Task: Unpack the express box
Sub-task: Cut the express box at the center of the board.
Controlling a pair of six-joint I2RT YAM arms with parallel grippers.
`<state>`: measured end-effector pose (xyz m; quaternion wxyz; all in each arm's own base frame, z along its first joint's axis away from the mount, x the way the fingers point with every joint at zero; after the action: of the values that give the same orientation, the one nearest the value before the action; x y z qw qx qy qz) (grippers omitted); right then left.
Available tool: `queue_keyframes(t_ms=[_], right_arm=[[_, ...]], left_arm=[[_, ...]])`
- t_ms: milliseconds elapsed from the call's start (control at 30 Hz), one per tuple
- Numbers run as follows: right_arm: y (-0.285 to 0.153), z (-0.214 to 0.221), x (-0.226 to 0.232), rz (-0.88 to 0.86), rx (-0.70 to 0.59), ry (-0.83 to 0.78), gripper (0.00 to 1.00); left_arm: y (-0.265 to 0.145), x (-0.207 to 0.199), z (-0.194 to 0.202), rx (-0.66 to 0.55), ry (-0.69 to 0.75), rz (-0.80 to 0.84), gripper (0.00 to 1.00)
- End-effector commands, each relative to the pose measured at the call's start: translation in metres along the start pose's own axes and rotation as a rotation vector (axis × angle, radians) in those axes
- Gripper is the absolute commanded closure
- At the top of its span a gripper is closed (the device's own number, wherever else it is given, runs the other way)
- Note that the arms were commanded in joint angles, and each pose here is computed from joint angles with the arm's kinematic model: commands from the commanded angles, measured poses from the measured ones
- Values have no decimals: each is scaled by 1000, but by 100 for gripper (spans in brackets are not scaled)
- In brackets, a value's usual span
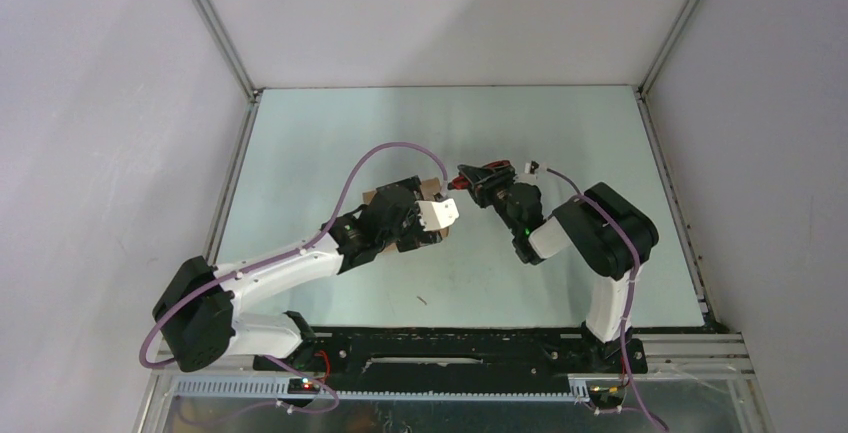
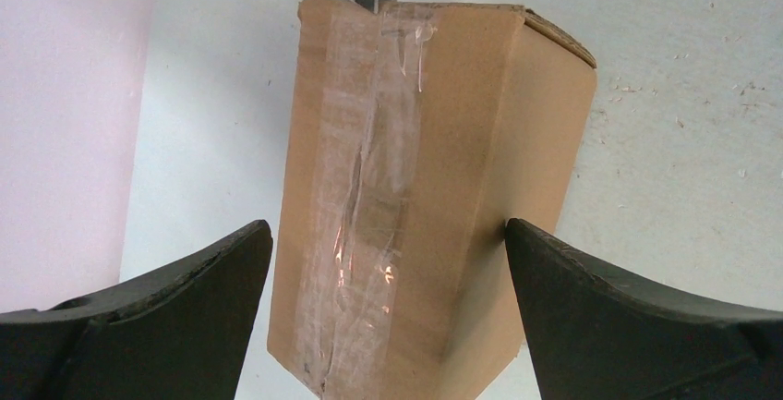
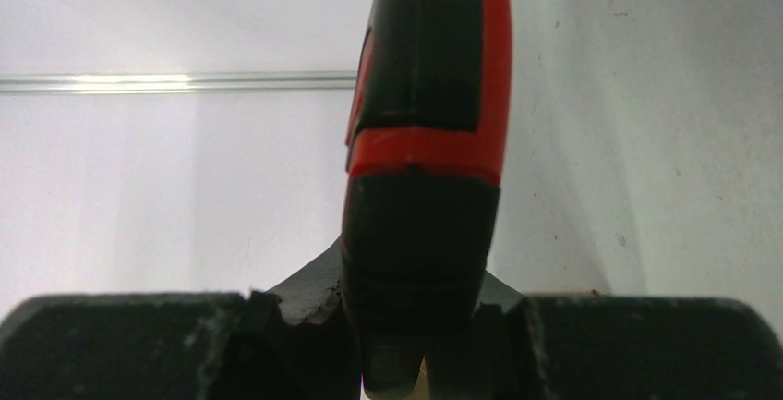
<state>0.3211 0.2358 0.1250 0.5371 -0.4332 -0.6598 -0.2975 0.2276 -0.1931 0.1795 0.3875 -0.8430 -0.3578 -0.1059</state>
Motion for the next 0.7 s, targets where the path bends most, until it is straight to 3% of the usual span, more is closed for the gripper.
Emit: queue_keyframes(t_ms=[0, 667], right_arm=[[-12, 5, 10, -64, 58, -48, 100], [-35, 7, 10, -42, 60, -186, 100]], left_arm=[[-2, 10, -24, -77, -48, -54, 0], [-4, 11, -22, -113, -191, -39, 0]])
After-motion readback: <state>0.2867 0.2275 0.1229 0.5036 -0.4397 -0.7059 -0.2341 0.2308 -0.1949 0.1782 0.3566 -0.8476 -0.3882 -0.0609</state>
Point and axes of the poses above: each gripper's point midway between its finger pads, its own y axis out along the fingers, its own x axis along the line the jaws close on, z = x × y, the point moved 8 cm from there along -y, back along the fingers, and after that the axes turned 12 degrees about -y, right-handed, at the moved point
